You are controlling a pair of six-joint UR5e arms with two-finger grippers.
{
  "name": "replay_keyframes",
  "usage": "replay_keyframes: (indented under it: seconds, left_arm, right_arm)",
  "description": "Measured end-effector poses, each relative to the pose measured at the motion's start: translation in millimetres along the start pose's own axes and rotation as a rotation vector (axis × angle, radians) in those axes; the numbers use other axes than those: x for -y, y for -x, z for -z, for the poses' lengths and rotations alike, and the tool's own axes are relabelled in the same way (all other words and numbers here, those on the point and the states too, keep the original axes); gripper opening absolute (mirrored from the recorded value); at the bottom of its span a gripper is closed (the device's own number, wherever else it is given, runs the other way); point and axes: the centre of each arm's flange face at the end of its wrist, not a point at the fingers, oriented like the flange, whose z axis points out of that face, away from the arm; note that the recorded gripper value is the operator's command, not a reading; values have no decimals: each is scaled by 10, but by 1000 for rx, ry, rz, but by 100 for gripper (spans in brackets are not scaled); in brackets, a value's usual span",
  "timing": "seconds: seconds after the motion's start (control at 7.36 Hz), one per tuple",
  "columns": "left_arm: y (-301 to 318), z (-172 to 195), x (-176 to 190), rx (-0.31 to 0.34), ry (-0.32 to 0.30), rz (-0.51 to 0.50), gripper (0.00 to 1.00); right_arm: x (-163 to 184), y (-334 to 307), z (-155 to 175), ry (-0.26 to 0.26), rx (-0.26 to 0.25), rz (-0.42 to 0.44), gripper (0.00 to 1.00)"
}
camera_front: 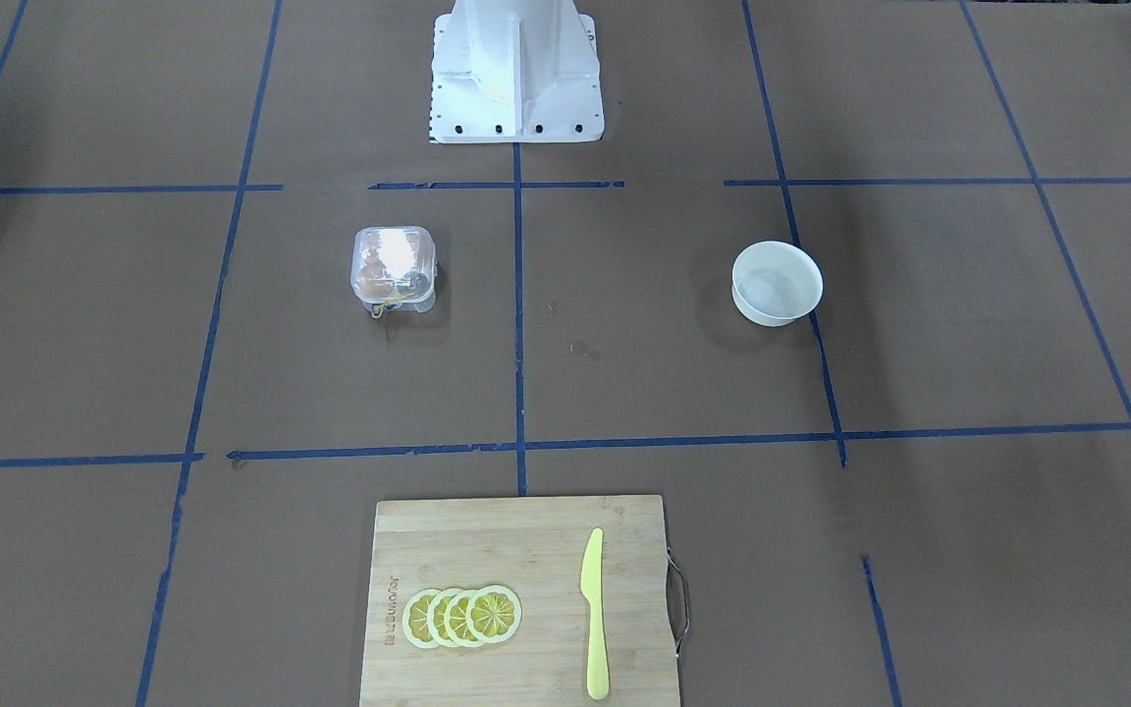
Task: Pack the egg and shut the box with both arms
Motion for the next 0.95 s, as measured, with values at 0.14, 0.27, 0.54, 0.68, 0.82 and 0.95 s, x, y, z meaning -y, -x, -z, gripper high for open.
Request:
replay_keyframes:
  seconds: [0.14,0.27,0.54,0.68,0.82,0.95]
  left_arm:
    - [0,0,-1,0,0,0,100]
    - [0,-1,-1,0,0,0,100]
    - [0,0,-1,0,-1,0,100]
    - [0,0,-1,0,-1,0,100]
    - [0,-1,-1,0,0,0,100]
    - [0,0,-1,0,-1,-1,100]
  right_arm:
    - [0,0,0,0,0,0,100]
    - [0,0,0,0,0,0,100]
    - [0,0,0,0,0,0,100]
    - [2,1,2,0,0,0,100]
    - [6,4,7,-1,0,1,100]
    - [9,5,9,-2,-1,2,100]
